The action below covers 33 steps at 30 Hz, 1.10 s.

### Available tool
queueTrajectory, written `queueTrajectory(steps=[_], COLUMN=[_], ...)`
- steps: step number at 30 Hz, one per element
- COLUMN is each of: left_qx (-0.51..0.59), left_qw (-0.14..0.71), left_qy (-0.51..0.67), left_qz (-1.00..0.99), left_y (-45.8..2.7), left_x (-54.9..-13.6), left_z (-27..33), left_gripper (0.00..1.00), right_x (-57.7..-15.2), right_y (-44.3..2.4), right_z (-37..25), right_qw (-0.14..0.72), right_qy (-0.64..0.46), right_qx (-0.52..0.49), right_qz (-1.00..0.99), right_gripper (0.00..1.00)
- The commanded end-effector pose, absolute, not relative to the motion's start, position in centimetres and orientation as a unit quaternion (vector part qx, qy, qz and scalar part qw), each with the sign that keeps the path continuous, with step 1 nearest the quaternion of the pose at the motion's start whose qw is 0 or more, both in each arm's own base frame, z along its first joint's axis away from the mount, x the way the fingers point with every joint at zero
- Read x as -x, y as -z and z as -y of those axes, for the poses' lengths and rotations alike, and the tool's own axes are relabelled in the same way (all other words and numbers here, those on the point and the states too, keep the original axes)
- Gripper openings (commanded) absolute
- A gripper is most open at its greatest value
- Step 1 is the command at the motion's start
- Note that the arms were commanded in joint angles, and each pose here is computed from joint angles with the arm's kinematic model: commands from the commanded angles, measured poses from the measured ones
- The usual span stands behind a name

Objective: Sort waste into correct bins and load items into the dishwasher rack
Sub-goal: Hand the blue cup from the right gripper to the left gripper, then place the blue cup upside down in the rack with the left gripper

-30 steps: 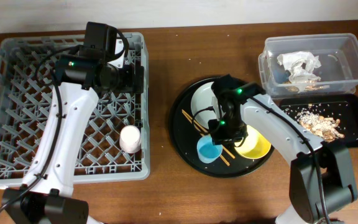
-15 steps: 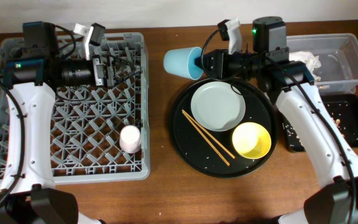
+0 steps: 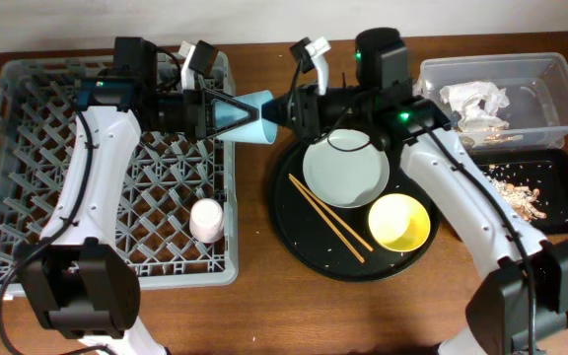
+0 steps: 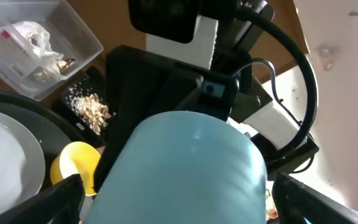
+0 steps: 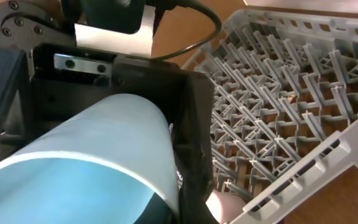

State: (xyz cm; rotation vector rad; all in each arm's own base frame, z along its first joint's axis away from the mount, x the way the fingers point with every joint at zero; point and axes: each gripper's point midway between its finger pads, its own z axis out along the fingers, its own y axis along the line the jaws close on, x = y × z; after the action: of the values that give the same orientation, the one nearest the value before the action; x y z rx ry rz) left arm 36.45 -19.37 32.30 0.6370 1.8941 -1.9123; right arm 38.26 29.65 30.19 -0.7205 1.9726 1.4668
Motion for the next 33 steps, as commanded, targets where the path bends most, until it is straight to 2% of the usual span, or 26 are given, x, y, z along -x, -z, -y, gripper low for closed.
queueTrajectory(steps=[1, 3, 4, 5, 6, 7, 8, 12, 15, 17, 19, 22, 26, 31, 33], left_qx=[-0.234, -0.234, -0.234, -0.234, -0.234, -0.234, -0.234, -0.215, -0.191, -0.14, -0.11, -0.093, -0.114, -0.121, -0.122], left_qw=[0.179, 0.179, 0.179, 0.18, 0.18, 0.18, 0.18, 0.2, 0.221, 0.21, 0.21, 0.151, 0.11, 0.113, 0.12], left_qy=[0.685, 0.685, 0.685, 0.685, 0.685, 0.685, 0.685, 0.642, 0.622, 0.479, 0.311, 0.078, -0.008, -0.009, -0.009], left_qz=[-0.666, -0.666, -0.666, -0.666, -0.666, -0.666, -0.666, -0.708, -0.727, -0.841, -0.92, -0.981, -0.987, -0.986, -0.985], left_y=[-32.3, -32.3, -32.3, -32.3, -32.3, -32.3, -32.3, -30.6, -30.0, -25.0, -21.8, -17.7, -14.6, -10.9, -11.0], left_x=[-36.2, -36.2, -36.2, -36.2, -36.2, -36.2, -36.2, -37.8, -39.1, -41.3, -42.2, -40.8, -39.2, -39.3, -39.6], left_z=[20.2, 20.2, 20.2, 20.2, 20.1, 20.1, 20.1, 18.2, 15.6, 12.9, 9.0, 3.8, 4.7, 5.2, 5.3], left_gripper=[0.79, 0.63, 0.63, 0.62, 0.62, 0.62, 0.62, 0.62, 0.62, 0.59, 0.59, 0.6, 0.6, 0.6, 0.86], right_x=[-38.5, -38.7, -39.0, -39.4, -39.4, -39.4, -39.6, -42.7, -44.1, -44.9, -44.9, -44.1, -43.6, -43.3, -43.2], right_y=[-29.7, -29.8, -29.7, -29.6, -29.6, -29.6, -29.6, -29.1, -27.8, -25.4, -22.6, -19.3, -18.5, -18.3, -18.3], right_z=[-30.4, -30.4, -30.4, -30.3, -30.2, -30.2, -30.0, -24.6, -20.7, -17.4, -15.5, -13.1, -12.5, -12.5, -12.5], right_qw=[0.285, 0.291, 0.295, 0.298, 0.299, 0.299, 0.3, 0.319, 0.314, 0.297, 0.276, 0.24, 0.225, 0.217, 0.216], right_qy=[-0.55, -0.547, -0.542, -0.536, -0.536, -0.535, -0.535, -0.517, -0.498, -0.458, -0.398, -0.315, -0.297, -0.296, -0.296], right_qx=[0.272, 0.272, 0.267, 0.259, 0.259, 0.258, 0.257, 0.204, 0.158, 0.096, 0.055, 0.003, -0.009, -0.011, -0.011], right_qz=[-0.736, -0.736, -0.74, -0.746, -0.746, -0.747, -0.747, -0.767, -0.793, -0.832, -0.873, -0.918, -0.928, -0.93, -0.93], right_gripper=[0.04, 0.18, 0.2, 0.31, 0.52, 0.77, 0.87, 0.93, 0.94, 0.99, 0.98, 0.99, 0.98, 0.99, 0.98])
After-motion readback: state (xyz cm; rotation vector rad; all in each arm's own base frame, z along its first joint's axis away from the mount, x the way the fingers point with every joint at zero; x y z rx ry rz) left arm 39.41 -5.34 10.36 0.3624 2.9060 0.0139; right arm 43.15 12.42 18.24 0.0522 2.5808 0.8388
